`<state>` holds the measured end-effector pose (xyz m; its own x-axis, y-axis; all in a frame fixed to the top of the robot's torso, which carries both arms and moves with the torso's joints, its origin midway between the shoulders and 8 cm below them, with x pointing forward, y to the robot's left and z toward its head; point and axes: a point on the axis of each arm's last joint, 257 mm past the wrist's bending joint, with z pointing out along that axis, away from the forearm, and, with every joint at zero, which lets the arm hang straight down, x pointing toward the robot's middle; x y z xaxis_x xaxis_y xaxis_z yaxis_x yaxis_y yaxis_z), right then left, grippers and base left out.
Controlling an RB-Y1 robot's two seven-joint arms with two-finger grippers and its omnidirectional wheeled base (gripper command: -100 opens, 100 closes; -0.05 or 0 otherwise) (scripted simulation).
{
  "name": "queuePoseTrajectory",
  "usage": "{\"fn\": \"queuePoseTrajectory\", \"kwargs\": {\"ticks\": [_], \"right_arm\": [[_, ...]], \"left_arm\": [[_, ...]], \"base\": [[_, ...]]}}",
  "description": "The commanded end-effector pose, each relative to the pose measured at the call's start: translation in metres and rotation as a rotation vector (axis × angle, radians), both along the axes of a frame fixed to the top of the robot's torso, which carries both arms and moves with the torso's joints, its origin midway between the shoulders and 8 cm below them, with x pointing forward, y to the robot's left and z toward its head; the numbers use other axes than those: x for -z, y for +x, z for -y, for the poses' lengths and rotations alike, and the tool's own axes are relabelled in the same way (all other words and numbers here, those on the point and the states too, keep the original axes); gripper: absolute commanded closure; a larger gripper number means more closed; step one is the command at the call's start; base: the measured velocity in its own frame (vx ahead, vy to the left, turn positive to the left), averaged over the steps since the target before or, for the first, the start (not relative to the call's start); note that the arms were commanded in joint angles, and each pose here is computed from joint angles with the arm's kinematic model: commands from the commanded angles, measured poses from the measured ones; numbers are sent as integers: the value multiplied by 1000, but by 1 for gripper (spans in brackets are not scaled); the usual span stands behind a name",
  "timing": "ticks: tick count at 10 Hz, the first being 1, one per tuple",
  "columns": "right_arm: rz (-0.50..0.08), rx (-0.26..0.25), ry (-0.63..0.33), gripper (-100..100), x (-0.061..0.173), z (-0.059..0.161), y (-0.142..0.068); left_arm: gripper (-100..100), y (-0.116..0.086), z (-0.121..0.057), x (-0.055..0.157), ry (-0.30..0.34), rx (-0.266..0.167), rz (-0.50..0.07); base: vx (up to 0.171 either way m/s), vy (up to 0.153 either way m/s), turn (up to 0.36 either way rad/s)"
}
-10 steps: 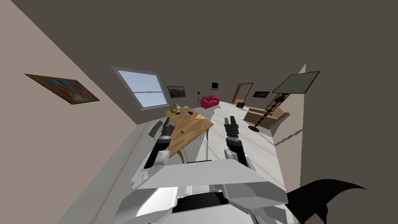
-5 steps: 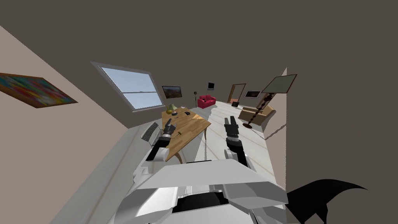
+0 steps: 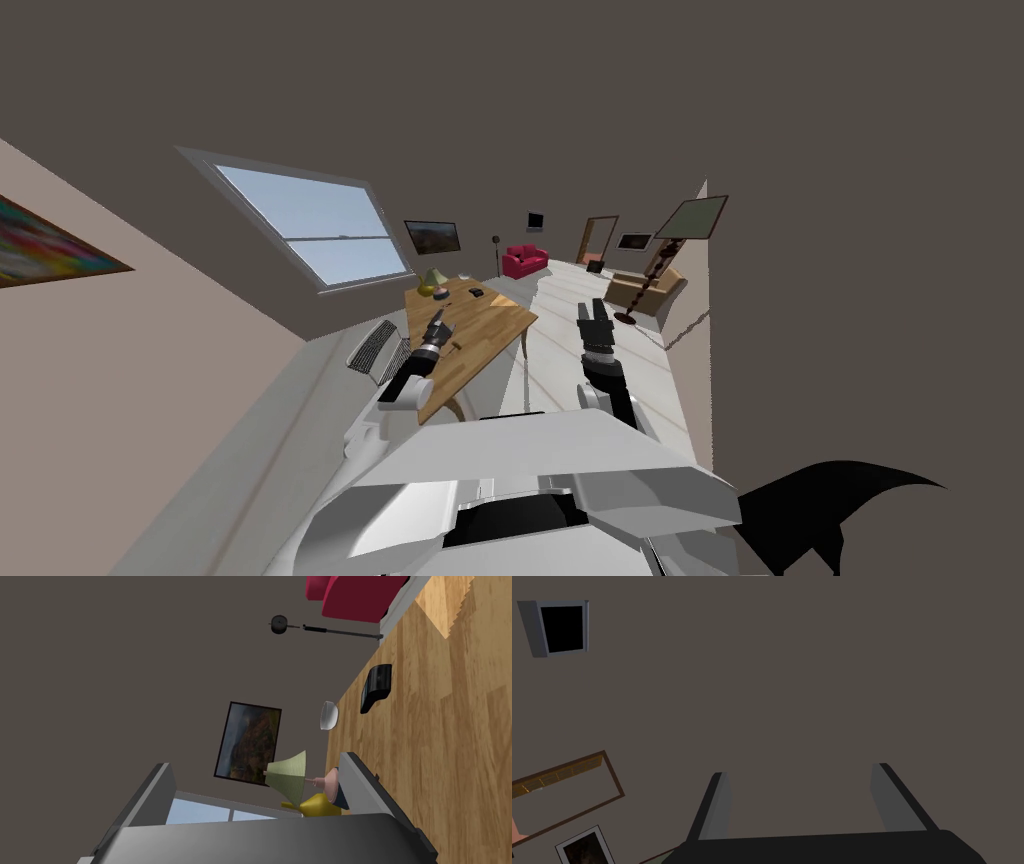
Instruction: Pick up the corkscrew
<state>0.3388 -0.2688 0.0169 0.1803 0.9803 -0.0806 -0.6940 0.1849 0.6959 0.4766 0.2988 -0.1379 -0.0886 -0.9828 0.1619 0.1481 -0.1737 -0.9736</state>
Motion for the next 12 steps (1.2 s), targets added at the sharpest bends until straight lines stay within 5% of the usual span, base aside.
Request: {"fn": "queuePoseTrajectory", "kwargs": {"ticks": [1, 12], "right_arm": [[0, 0, 0, 0, 0, 0, 0], [0, 0, 0, 0, 0, 0, 0]], "left_arm": [[-100, 10, -9, 22, -30, -1, -74], [-100, 20, -68, 155, -178, -78, -513]], "base": [[6, 13, -170], [3, 17, -119]]}}
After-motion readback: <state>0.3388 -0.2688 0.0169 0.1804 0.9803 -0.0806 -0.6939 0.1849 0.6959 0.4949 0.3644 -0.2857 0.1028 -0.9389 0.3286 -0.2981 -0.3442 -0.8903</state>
